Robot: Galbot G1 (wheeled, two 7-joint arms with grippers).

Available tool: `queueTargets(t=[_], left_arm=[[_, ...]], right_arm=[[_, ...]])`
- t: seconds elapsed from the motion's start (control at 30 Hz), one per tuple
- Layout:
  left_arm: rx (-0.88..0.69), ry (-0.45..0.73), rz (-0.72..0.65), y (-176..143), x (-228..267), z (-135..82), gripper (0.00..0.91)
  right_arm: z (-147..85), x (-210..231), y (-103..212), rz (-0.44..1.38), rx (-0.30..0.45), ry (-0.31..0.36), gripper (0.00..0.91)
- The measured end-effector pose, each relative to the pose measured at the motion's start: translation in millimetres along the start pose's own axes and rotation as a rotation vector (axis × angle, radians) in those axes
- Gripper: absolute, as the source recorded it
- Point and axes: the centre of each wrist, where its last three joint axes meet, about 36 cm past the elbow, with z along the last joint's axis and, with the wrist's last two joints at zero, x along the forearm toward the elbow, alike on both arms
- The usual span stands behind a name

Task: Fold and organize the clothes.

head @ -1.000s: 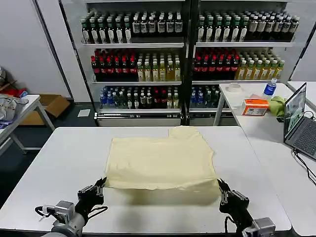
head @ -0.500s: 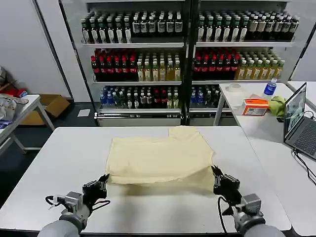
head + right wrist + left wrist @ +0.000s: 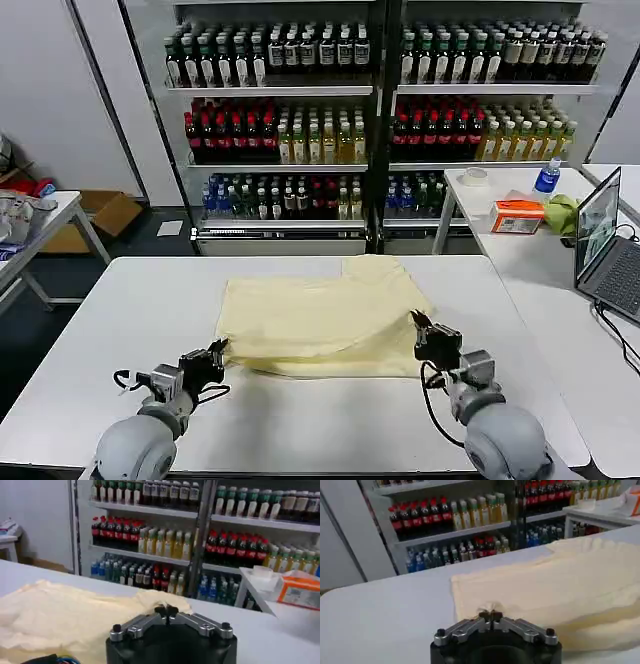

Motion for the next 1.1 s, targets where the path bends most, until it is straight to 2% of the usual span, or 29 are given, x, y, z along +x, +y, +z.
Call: queueTargets(t=[0.03, 0.07, 0.1, 0.13, 0.17, 0.63, 0.87, 1.1], left_arm=[[-0.001, 0.001, 0.000, 0, -2, 0, 0.232], [-0.001, 0.004, 0.000, 0, -5, 0, 0.413], [-0.001, 0.006, 0.000, 0, -7, 0, 0.907], [-0.001, 0.008, 0.001, 0, -8, 0, 0.907], [0.000, 0.009, 0.000, 0, -10, 0, 0.907], [0.033, 0.007, -0.016, -1, -9, 3, 0.907], [0.074, 0.013, -0.022, -3, 3, 13, 0.907], [0.121, 0.032, -0.031, -4, 13, 27, 0.907]], right_arm=[[1, -3, 1, 0.000, 0.002, 0.005, 0.000], [2, -6, 2, 0.002, 0.004, 0.011, 0.000], [4, -8, 3, 0.003, 0.006, 0.019, 0.000], [6, -10, 3, 0.004, 0.007, 0.026, 0.474], [7, -12, 4, 0.007, 0.009, 0.031, 0.907], [21, -10, 6, 0.029, 0.020, 0.046, 0.907], [32, 9, 6, 0.044, -0.007, 0.052, 0.907], [54, 26, 0, 0.083, -0.039, 0.091, 0.907]])
